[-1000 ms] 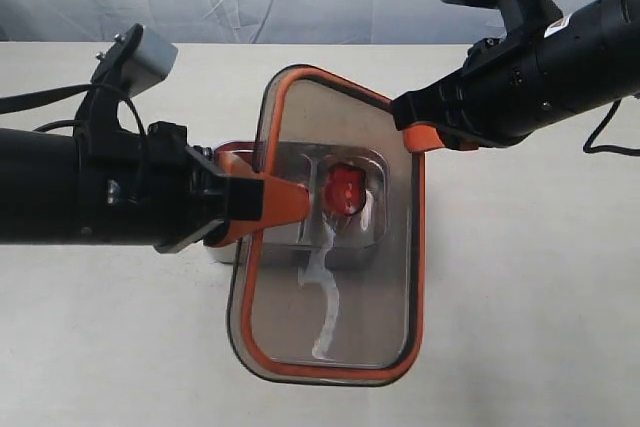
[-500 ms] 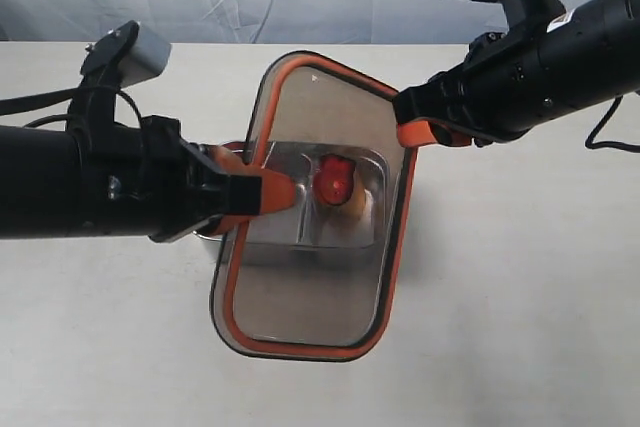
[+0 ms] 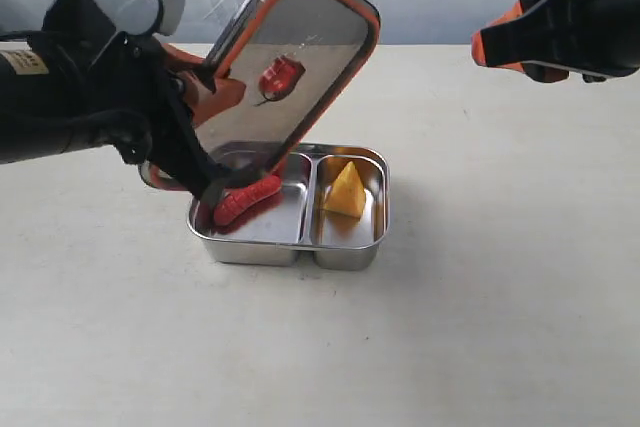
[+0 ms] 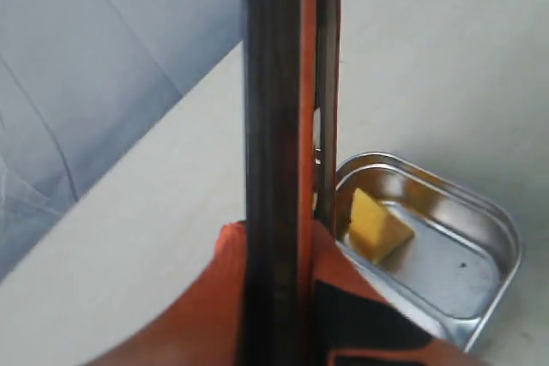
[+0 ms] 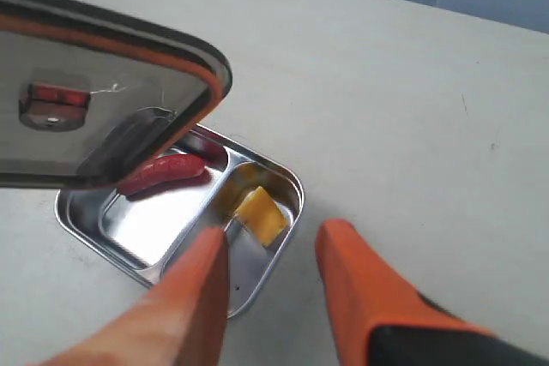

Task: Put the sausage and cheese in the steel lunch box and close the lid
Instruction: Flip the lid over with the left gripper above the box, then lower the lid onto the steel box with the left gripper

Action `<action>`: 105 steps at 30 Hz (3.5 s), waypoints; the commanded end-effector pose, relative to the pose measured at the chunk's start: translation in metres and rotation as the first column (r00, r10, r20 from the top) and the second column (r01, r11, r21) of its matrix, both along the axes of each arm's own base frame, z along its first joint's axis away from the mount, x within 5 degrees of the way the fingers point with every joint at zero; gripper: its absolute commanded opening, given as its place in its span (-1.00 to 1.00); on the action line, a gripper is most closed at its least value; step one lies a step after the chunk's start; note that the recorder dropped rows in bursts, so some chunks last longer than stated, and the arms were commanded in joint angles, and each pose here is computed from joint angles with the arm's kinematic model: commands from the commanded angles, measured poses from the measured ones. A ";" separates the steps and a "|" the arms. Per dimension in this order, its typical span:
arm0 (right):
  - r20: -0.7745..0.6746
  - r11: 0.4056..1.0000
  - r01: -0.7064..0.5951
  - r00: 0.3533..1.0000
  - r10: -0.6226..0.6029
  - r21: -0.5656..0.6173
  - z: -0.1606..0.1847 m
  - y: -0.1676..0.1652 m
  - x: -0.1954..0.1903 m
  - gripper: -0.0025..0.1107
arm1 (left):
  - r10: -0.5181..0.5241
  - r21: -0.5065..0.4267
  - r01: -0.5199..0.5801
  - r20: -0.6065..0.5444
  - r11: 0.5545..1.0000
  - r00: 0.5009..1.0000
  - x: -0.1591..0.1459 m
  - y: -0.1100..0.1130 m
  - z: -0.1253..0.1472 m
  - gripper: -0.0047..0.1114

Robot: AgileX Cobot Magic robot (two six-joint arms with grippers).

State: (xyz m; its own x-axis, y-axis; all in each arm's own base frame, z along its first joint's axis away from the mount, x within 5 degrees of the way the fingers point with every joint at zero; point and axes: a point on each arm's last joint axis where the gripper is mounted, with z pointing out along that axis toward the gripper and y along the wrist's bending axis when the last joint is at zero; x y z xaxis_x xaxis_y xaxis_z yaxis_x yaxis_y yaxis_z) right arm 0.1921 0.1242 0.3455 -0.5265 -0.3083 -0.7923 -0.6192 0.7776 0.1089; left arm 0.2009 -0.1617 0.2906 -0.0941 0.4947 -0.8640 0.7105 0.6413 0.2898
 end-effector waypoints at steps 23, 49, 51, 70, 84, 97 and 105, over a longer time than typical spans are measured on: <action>-0.022 1.000 -0.002 1.000 0.001 -0.021 0.003 -0.005 -0.006 -0.31 | -0.390 0.541 0.152 0.358 0.827 0.849 0.034 -0.027 -0.040 -0.92; -0.022 0.998 -0.001 1.000 -0.001 -0.062 0.001 -0.007 -0.006 -0.31 | -0.296 0.595 0.047 0.327 0.802 0.897 0.039 -0.041 -0.070 -0.92; -0.025 0.998 0.003 1.000 -0.005 -0.058 0.001 -0.007 -0.006 -0.31 | -0.304 0.607 0.063 0.303 0.792 0.903 0.040 -0.042 -0.077 -0.92; -0.013 0.997 0.005 1.000 -0.006 -0.071 0.001 -0.008 -0.005 -0.31 | -0.340 0.607 0.120 0.261 0.786 0.904 0.020 -0.068 -0.091 -0.92; -0.020 0.998 0.006 1.000 -0.008 -0.070 0.001 -0.008 -0.006 -0.31 | -0.247 0.674 0.082 0.151 0.734 0.957 0.011 -0.068 -0.110 -0.92; -0.028 0.998 0.008 1.000 -0.009 -0.060 0.001 -0.007 -0.006 -0.31 | -0.282 0.619 0.195 0.045 0.761 0.958 0.002 -0.073 -0.116 -0.92; -0.027 0.998 0.008 1.000 -0.009 -0.064 0.001 -0.008 -0.006 -0.31 | -0.270 0.559 0.239 -0.029 0.794 0.963 -0.003 -0.076 -0.119 -0.88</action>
